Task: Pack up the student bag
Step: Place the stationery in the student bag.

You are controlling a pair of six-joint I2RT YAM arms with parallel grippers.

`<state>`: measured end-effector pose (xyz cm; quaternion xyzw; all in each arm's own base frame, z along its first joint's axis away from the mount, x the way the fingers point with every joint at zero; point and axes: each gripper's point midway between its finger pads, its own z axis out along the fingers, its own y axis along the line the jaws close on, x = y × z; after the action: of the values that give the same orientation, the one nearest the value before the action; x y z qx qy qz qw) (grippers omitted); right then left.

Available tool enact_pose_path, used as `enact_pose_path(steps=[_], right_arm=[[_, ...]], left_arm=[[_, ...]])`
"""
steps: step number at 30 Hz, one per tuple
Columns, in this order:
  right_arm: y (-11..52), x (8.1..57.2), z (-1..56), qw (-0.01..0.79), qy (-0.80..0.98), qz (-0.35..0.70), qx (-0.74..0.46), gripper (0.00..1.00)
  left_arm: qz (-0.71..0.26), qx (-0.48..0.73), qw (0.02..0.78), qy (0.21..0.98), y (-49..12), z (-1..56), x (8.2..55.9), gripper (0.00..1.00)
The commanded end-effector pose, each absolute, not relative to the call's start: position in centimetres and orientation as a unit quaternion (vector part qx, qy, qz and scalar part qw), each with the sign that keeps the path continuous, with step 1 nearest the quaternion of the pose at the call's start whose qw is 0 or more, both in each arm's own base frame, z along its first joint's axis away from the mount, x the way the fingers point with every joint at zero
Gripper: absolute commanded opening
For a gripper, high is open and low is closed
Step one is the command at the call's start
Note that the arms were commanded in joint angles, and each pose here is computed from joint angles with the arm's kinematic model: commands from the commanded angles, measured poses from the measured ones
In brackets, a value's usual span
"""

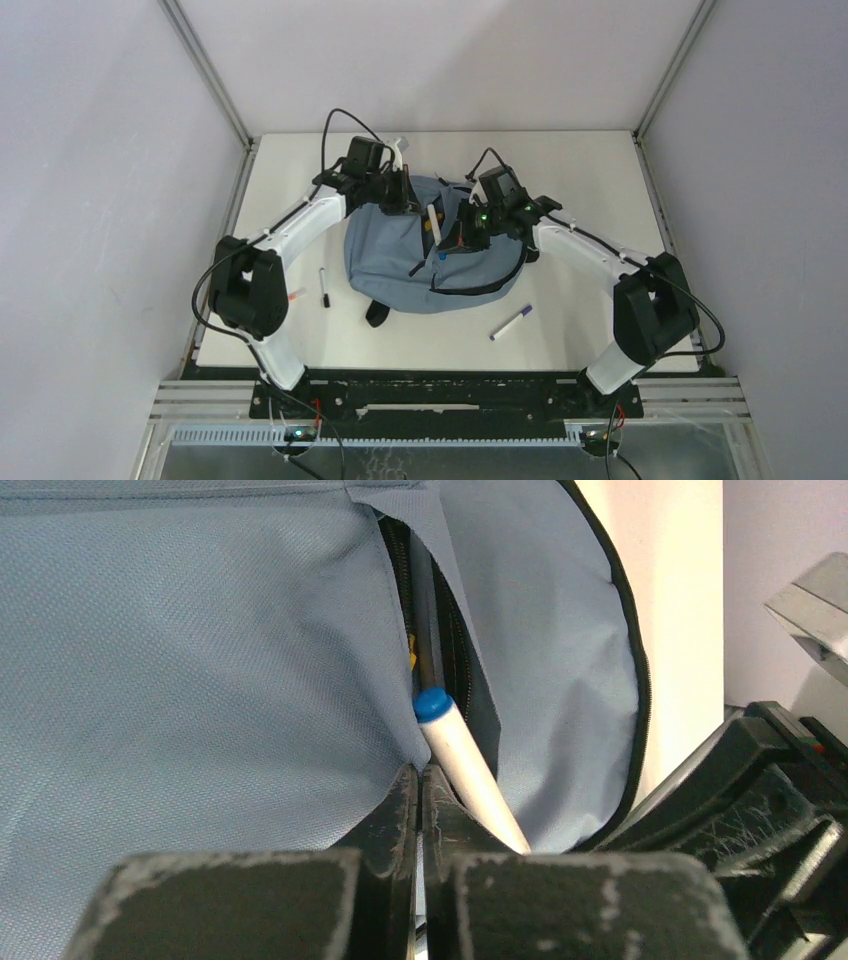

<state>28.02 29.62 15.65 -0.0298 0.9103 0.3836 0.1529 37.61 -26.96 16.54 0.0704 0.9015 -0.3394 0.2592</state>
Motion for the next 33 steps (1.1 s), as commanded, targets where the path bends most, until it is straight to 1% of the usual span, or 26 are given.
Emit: enact_pose_path(steps=[1,4,10,18,19,21,22,25,26,28,33], right_arm=[[30.8,28.8,16.5,0.153,0.901,0.407,-0.001,0.00],[30.9,28.8,15.4,0.135,0.906,0.400,0.012,0.00],[32.1,30.1,14.7,0.113,0.894,0.432,0.040,0.00],[33.7,34.0,15.4,0.154,0.887,0.433,0.038,0.00],[34.0,34.9,15.7,0.162,0.888,0.430,0.034,0.02],[34.7,36.1,15.3,0.153,0.896,0.416,0.023,0.27],[34.9,36.4,15.4,0.150,0.900,0.409,0.019,0.36],[34.9,36.4,16.1,0.164,0.900,0.404,0.010,0.52],[34.6,36.4,16.4,0.173,0.899,0.401,0.010,0.54],[34.0,35.9,17.1,0.186,0.898,0.399,0.009,0.55],[32.1,33.9,20.1,0.226,0.887,0.403,-0.008,0.53]], left_arm=[[-0.377,0.089,0.280,0.878,-27.4,19.8,36.5,0.00],[-0.388,0.100,0.279,0.873,-27.7,20.1,36.1,0.00],[-0.390,0.115,0.287,0.867,-27.7,20.6,35.6,0.00],[-0.400,0.116,0.275,0.867,-28.2,20.3,35.3,0.00],[-0.401,0.118,0.276,0.866,-28.3,20.5,35.3,0.00],[-0.401,0.118,0.278,0.865,-28.3,20.8,35.3,0.00],[-0.401,0.118,0.280,0.864,-28.3,20.9,35.3,0.00],[-0.399,0.119,0.282,0.864,-28.2,21.0,35.2,0.00],[-0.398,0.119,0.281,0.865,-28.2,21.0,35.2,0.00],[-0.397,0.119,0.280,0.866,-28.1,20.9,35.2,0.00],[-0.392,0.122,0.277,0.869,-28.2,20.7,35.5,0.00]])
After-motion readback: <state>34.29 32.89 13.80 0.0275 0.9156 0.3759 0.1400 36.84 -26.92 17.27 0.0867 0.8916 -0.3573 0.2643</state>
